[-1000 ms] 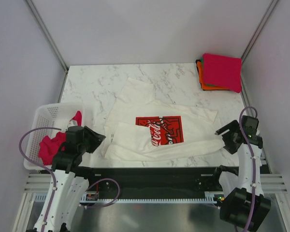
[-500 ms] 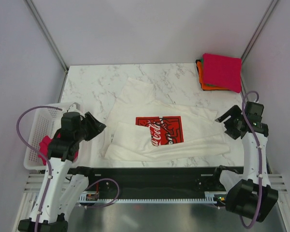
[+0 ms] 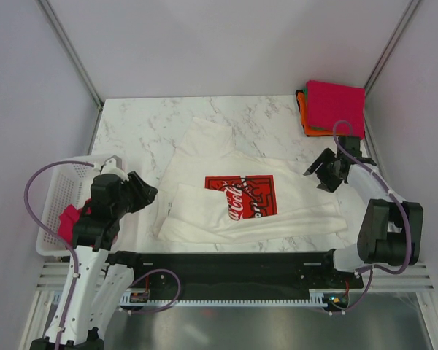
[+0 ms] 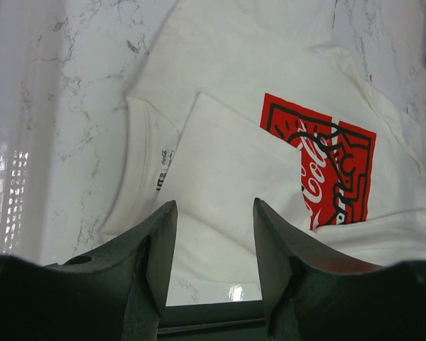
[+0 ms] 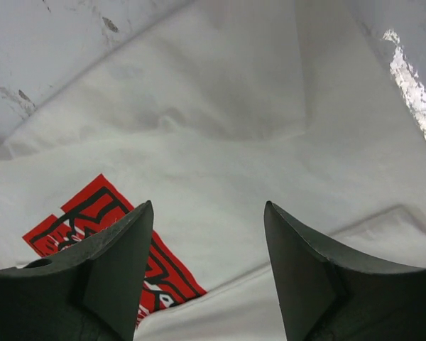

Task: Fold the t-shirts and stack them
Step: Fold the tshirt

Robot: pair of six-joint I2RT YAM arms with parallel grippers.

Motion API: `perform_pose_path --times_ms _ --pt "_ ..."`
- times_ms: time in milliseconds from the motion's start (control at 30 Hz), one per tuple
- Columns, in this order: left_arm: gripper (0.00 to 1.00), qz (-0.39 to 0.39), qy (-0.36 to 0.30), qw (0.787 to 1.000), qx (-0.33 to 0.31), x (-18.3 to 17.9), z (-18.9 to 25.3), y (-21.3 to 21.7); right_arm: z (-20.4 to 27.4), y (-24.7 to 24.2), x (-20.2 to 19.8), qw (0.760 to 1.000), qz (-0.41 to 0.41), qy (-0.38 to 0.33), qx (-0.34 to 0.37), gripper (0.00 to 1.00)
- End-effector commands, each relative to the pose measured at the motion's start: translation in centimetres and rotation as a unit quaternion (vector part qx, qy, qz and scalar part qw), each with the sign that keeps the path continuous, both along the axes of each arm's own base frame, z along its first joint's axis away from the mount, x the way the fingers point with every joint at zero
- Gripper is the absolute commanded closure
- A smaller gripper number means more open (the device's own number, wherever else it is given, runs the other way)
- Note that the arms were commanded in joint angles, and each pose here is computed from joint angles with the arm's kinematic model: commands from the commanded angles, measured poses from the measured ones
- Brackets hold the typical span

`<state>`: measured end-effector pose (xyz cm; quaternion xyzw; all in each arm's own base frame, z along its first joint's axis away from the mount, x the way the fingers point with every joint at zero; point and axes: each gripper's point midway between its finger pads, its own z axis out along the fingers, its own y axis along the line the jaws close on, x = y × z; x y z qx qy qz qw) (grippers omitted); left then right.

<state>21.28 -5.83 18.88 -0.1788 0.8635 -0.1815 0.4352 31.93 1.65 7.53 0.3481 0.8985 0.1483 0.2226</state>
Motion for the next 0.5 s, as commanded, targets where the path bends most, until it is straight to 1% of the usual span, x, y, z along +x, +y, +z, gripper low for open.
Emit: perform_pose_path --times_ms 0,67,300,367,467 --pt "0.46 -0.010 -0.022 1.000 0.018 0.8 0.6 0.2 -0.4 -1.0 2.5 0.999 -0.022 -0.028 -0.019 0.29" --pt "0.46 -0.012 -0.022 1.000 0.018 0.8 0.6 0.1 -1.6 -1.2 2.8 0.999 -0.020 -0.016 -0.025 0.30" --pt "0.47 -0.016 -0.018 1.000 0.016 0.9 0.4 0.0 -3.6 -1.8 4.2 0.999 -0.022 -0.002 -0.035 0.32" --pt "0.47 -0.016 -0.016 1.000 0.017 0.9 0.3 0.0 -3.7 -2.1 4.8 0.999 -0.023 -0.003 -0.041 0.34" --pt "0.48 -0.015 -0.016 1.000 0.017 0.9 0.3 0.0 -3.2 -2.7 5.6 0.998 -0.027 -0.010 -0.053 0.42"
